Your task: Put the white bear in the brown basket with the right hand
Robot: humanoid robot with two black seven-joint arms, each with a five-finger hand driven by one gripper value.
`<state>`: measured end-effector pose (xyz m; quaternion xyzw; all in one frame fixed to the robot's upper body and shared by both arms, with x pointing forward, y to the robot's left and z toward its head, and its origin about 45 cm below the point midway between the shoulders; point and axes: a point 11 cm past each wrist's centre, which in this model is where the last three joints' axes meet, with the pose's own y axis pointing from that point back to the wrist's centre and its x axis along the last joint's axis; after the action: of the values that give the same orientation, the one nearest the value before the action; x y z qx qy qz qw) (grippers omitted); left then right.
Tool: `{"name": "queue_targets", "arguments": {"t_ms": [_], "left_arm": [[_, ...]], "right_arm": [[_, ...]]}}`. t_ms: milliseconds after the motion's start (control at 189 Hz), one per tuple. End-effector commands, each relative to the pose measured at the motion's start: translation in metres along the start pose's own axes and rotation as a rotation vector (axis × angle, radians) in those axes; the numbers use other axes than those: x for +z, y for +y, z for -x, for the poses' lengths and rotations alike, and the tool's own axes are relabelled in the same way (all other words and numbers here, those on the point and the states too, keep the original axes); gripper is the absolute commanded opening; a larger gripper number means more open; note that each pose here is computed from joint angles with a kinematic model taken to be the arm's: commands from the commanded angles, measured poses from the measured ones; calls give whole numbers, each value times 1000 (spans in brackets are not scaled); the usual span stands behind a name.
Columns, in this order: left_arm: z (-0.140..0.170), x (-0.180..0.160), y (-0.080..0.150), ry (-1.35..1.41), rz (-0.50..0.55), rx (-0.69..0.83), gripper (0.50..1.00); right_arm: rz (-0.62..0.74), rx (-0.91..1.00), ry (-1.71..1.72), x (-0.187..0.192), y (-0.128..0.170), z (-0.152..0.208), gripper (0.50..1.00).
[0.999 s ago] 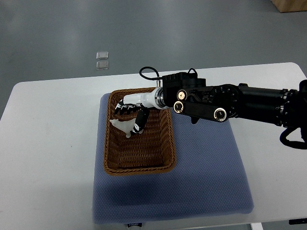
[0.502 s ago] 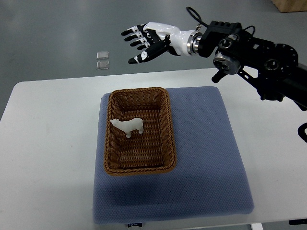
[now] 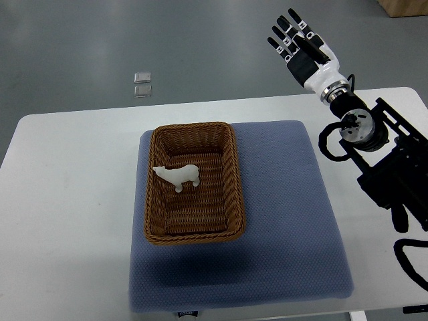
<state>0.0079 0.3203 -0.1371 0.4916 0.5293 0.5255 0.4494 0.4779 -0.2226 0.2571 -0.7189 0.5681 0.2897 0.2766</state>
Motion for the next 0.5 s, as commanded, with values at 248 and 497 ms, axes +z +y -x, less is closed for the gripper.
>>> {"name": "queue_targets", "arguments": {"t_ms": [248,497], "left_arm": [[-1,0,0,1,0,4,1000],[1,0,0,-1,0,-2,1000]], "right_arm": [[-18,93,-116,20,20,-34,926],[-12,113,-116,24,24,-42,926]]}}
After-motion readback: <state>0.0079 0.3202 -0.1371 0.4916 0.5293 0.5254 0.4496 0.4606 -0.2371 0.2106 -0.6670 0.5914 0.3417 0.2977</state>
